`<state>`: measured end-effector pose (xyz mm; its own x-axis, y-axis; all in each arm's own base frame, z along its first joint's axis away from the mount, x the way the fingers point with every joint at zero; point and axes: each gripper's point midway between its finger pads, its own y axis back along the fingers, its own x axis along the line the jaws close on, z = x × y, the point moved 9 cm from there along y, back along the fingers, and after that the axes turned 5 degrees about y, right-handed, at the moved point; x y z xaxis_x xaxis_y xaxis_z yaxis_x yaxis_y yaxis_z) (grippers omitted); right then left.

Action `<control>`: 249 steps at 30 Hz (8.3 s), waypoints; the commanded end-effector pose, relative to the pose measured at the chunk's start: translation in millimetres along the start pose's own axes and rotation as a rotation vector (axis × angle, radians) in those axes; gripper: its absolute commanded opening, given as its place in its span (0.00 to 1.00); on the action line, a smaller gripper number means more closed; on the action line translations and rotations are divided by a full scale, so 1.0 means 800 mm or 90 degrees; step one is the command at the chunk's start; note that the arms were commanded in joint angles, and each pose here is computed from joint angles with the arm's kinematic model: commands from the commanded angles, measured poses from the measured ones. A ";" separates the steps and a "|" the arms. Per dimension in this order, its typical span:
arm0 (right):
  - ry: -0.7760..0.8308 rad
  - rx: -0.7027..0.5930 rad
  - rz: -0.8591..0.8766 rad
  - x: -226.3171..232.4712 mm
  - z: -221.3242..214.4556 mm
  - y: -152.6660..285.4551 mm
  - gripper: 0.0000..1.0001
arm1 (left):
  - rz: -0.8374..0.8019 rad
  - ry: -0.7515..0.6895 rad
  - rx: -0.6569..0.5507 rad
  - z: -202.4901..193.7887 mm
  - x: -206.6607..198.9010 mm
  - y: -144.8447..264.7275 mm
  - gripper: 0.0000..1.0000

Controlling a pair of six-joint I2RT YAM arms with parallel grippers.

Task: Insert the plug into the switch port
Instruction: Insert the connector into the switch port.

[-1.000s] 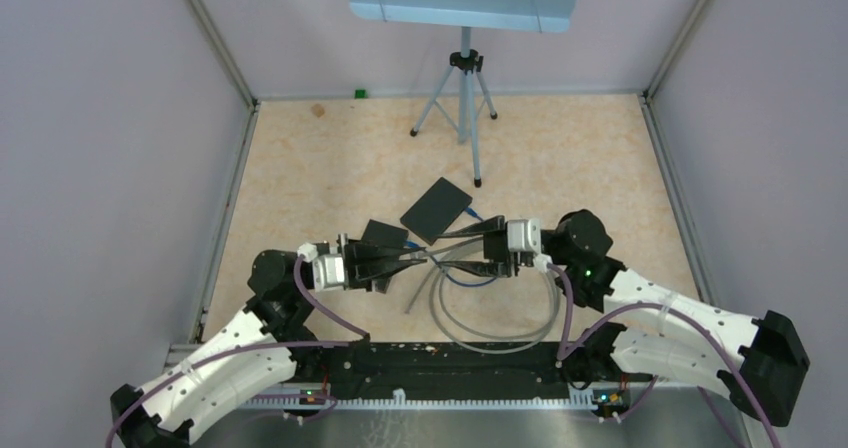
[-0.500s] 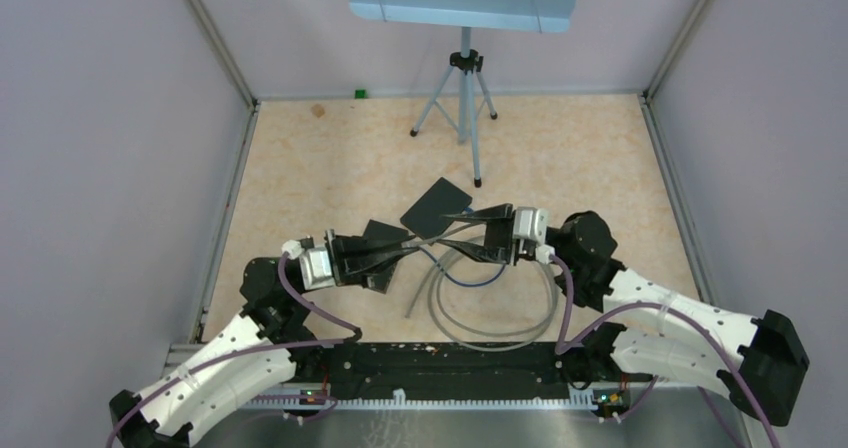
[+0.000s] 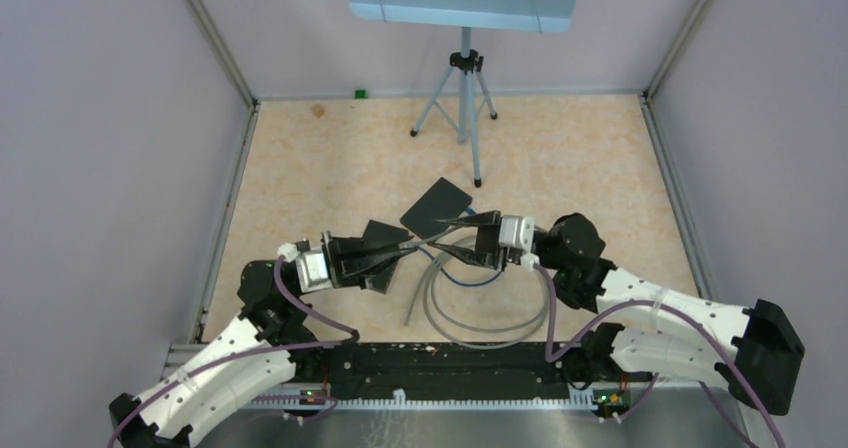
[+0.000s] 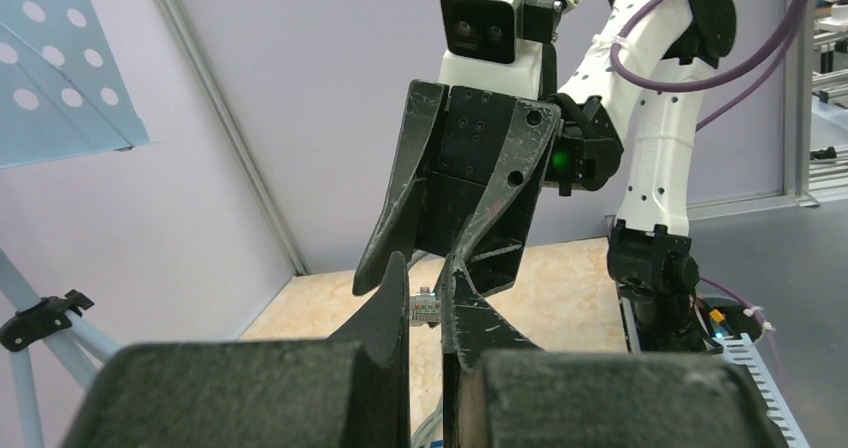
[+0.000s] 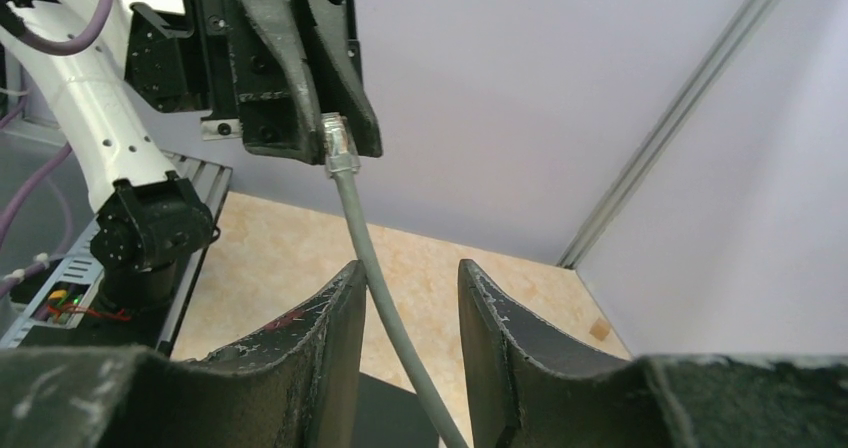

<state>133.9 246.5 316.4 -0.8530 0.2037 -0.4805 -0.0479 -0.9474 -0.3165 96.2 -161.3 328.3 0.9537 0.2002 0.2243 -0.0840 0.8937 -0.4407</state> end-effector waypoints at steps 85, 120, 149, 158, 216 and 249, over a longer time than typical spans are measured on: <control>-0.023 -0.071 -0.022 0.008 0.038 -0.034 0.00 | 0.029 -0.043 0.004 0.021 -0.004 0.014 0.99; -0.352 -0.016 0.024 -0.022 0.024 0.026 0.00 | 0.705 0.384 0.292 -0.122 0.050 0.086 0.99; 0.393 0.753 -0.695 -0.243 0.111 0.118 0.00 | 0.902 0.460 0.366 -0.176 0.105 0.180 0.99; 0.591 0.718 -0.881 -0.315 0.238 0.136 0.00 | 0.908 0.470 0.369 -0.176 0.121 0.179 0.99; -0.262 0.441 -0.017 0.116 -0.314 0.003 0.00 | 0.775 0.604 0.434 -0.245 0.092 0.197 0.86; -0.283 0.403 -0.026 0.118 -0.316 -0.005 0.00 | 0.844 0.668 0.495 -0.256 0.084 0.208 0.75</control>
<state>186.0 319.3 52.8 -0.9605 0.2703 -0.0659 -0.2761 -0.8972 0.3446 207.1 -81.3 95.7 -0.0598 0.8024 -0.5938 -0.6684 0.4096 0.6208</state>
